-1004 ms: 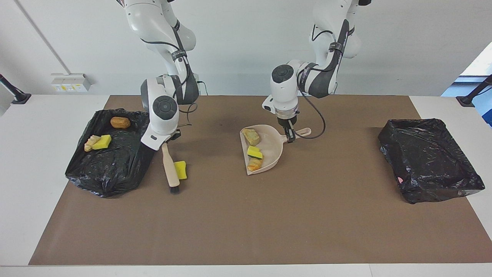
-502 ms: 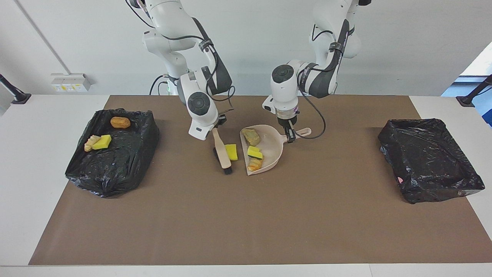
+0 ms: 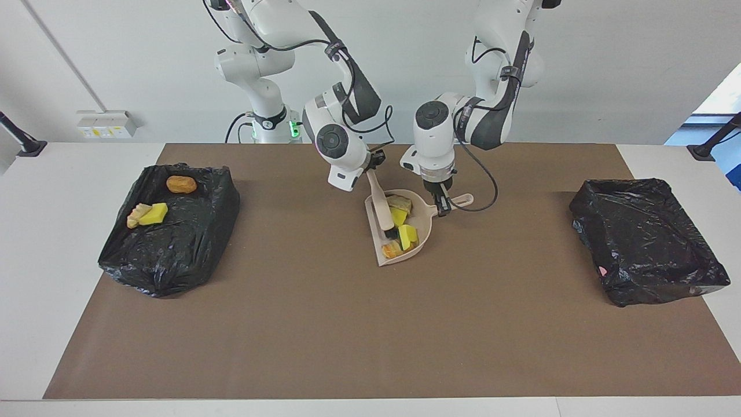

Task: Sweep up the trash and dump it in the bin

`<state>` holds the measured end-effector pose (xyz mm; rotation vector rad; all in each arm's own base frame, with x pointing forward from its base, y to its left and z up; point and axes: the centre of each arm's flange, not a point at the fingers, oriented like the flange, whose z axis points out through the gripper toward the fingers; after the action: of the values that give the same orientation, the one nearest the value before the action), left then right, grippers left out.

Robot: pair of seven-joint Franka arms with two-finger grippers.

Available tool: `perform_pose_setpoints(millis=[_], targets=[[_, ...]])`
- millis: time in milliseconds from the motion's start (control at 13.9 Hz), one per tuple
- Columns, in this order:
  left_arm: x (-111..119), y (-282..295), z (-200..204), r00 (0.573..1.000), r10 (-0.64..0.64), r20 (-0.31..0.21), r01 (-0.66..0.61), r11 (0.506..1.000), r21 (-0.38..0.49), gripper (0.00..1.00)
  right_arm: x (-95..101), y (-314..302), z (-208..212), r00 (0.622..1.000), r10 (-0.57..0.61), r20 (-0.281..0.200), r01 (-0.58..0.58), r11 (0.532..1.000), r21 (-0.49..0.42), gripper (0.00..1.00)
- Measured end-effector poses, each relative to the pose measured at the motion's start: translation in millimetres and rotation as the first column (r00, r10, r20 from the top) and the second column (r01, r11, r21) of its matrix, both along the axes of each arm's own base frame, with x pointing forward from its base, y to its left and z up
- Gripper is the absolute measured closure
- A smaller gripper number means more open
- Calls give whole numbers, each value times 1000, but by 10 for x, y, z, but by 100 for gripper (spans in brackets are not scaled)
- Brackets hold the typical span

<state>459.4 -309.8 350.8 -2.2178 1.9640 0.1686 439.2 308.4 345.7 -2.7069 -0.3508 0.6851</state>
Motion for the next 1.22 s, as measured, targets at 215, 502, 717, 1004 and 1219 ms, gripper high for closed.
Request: perform_pose_setpoints(millis=[215, 502, 717, 1004, 1219], targets=[[109, 169, -1, 999, 33, -1, -33, 999, 0, 67, 70, -333, 403, 999, -26, 47, 30, 996, -81, 74], [284, 420, 50, 999, 32, 0, -32, 999, -6, 67, 16, -627, 868, 988, -65, 139, 96, 969, -227, 74], [417, 627, 164, 999, 36, 12, -35, 999, -17, 67, 76, -793, 870, 985, -61, 164, 104, 957, -272, 74], [413, 619, 173, 1000, 28, 12, -27, 999, -18, 67, 61, -1032, 1024, 984, -90, 153, 132, 947, -293, 74], [485, 695, 233, 1000, 10, 3, -10, 999, -46, 67, -162, -960, 1052, 986, -104, 131, 141, 941, -306, 74]])
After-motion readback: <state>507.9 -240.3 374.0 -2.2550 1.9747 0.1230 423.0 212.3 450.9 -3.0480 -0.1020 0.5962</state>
